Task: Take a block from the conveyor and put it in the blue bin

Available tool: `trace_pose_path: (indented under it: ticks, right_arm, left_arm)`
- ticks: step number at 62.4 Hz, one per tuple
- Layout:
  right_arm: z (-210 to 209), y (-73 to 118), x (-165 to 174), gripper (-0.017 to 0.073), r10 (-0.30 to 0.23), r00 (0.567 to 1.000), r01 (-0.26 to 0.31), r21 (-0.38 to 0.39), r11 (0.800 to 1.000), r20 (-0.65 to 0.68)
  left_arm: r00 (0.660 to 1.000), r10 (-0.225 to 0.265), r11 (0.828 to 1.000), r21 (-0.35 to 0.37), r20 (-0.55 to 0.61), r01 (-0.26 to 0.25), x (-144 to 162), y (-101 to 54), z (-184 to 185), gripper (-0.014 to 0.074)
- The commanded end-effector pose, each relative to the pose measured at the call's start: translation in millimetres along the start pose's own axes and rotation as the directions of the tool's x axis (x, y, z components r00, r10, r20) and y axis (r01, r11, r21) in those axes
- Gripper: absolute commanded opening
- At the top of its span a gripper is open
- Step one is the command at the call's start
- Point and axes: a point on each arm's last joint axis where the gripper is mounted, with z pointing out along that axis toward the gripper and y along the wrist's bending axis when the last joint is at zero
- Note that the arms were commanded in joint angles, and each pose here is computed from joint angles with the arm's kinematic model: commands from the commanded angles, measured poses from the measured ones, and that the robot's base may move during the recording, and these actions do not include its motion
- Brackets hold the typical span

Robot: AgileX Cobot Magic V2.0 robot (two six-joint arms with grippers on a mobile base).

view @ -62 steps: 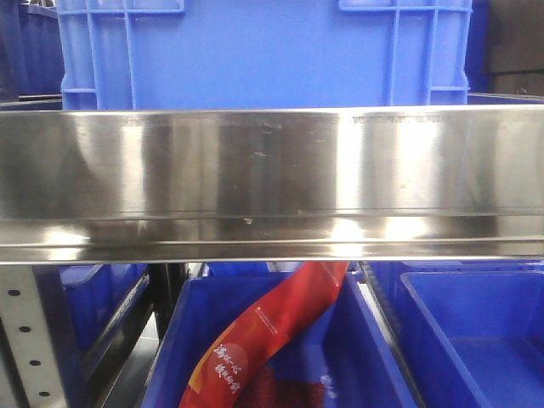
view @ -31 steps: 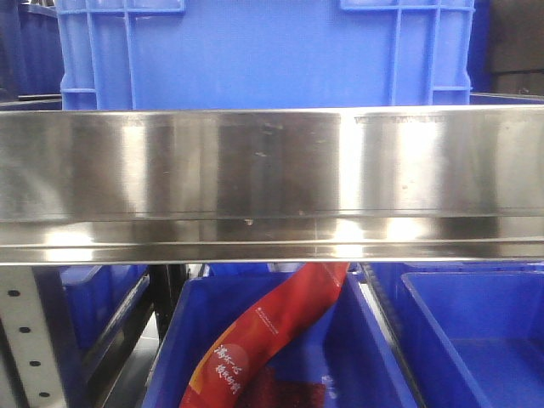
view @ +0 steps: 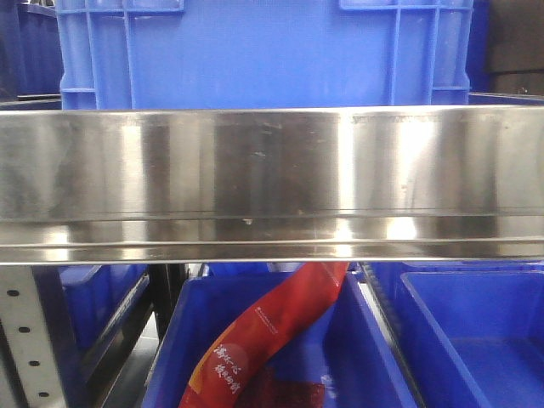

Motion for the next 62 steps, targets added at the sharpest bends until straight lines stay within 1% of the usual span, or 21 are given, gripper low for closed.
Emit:
trace_pose_path:
  ticks: [1,5,13,17,19,24,31,36,39,42,46,48,50,52,53,55,57,59,60,62]
  right_arm:
    - [22,14.0,-5,-0.0162,0.004,1.0,-0.003,-0.081,0.997,0.006]
    - [39,26.4,-5,-0.0162,0.007,1.0,-0.005,-0.137,0.99,0.011]
    - [68,52.7,0,-0.0162,0.019,0.999,-0.008,-0.227,0.974,0.047]
    - [83,64.9,5,-0.0162,0.025,0.998,-0.009,-0.258,0.966,0.057]
    - [90,69.4,7,-0.0162,0.026,0.998,-0.009,-0.265,0.964,0.059]
    - [111,78.2,14,-0.0162,0.013,1.0,-0.009,-0.274,0.962,0.012]
    - [135,87.5,15,-0.0162,-0.016,0.996,-0.01,-0.288,0.958,-0.088]
    - [147,93.6,15,-0.0162,-0.043,0.984,-0.011,-0.302,0.953,-0.171]
    - [152,96.0,13,-0.0158,-0.057,0.979,-0.007,-0.308,0.951,-0.198]
    - [158,98.2,12,-0.0132,-0.085,0.973,0.014,-0.313,0.95,-0.215]
    - [165,100.1,14,-0.0038,-0.096,0.968,0.018,-0.315,0.949,-0.234]
    - [167,100.7,15,0.0015,-0.097,0.967,0.018,-0.314,0.949,-0.236]
    - [169,101.1,16,0.009,-0.097,0.966,0.018,-0.314,0.949,-0.238]
    - [170,101.3,17,0.015,-0.097,0.967,0.018,-0.313,0.949,-0.238]
    - [170,101.3,17,0.0196,-0.097,0.966,0.018,-0.313,0.95,-0.239]
    - [171,101.5,18,0.0268,-0.098,0.965,0.018,-0.313,0.95,-0.242]
    - [172,101.7,20,0.0317,-0.099,0.964,0.018,-0.313,0.95,-0.246]
    - [173,101.1,21,0.0356,-0.099,0.964,0.018,-0.31,0.95,-0.248]
    - [173,100.4,21,0.0372,-0.098,0.964,0.018,-0.308,0.951,-0.248]
    - [173,99.6,21,0.04,-0.099,0.963,0.018,-0.306,0.952,-0.252]
  left_arm:
    - [0.998,0.008,0.997,0.077,0.065,-0.013,-9,-15.5,19,-0.0111]
    - [0.998,0.008,0.993,0.118,0.067,-0.016,-9,-25.7,34,-0.0111]
    - [0.998,0.006,0.986,0.167,0.067,-0.017,-4,-41.7,62,-0.0111]
    - [0.999,0.008,0.983,0.186,0.035,-0.014,-1,-48.8,77,-0.0111]
    - [1.0,0.009,0.981,0.192,0.004,-0.01,2,-51.6,85,-0.0111]
    - [0.996,0.005,0.978,0.208,-0.093,0.015,3,-56.9,103,-0.0111]
    - [0.978,0.027,0.973,0.229,-0.205,0.021,1,-63.2,122,-0.0111]
    - [0.969,0.038,0.971,0.236,-0.244,0.021,-3,-65.5,132,-0.0111]
    - [0.967,0.04,0.971,0.237,-0.253,0.022,-3,-66.5,136,-0.0111]
    - [0.965,0.031,0.971,0.238,-0.26,0.033,-1,-67.7,141,-0.0111]
    - [0.966,0.026,0.971,0.236,-0.256,0.036,0,-68.1,145,-0.0093]
    - [0.965,0.027,0.971,0.235,-0.26,0.036,2,-68.3,147,-0.0067]
    - [0.963,0.028,0.971,0.235,-0.267,0.037,4,-68.6,149,-0.0019]
    - [0.963,0.027,0.972,0.232,-0.269,0.037,5,-68.0,150,0.0046]
    - [0.962,0.028,0.972,0.232,-0.272,0.037,6,-68.2,151,0.0076]
    - [0.961,0.029,0.972,0.232,-0.275,0.038,7,-68.3,152,0.0161]
    - [0.96,0.029,0.972,0.232,-0.277,0.038,8,-68.4,152,0.0232]
    - [0.96,0.029,0.972,0.232,-0.277,0.038,8,-68.4,152,0.0304]
    - [0.96,0.029,0.972,0.232,-0.277,0.038,8,-68.4,152,0.0359]
    - [0.96,0.029,0.972,0.232,-0.279,0.038,8,-68.5,153,0.044]
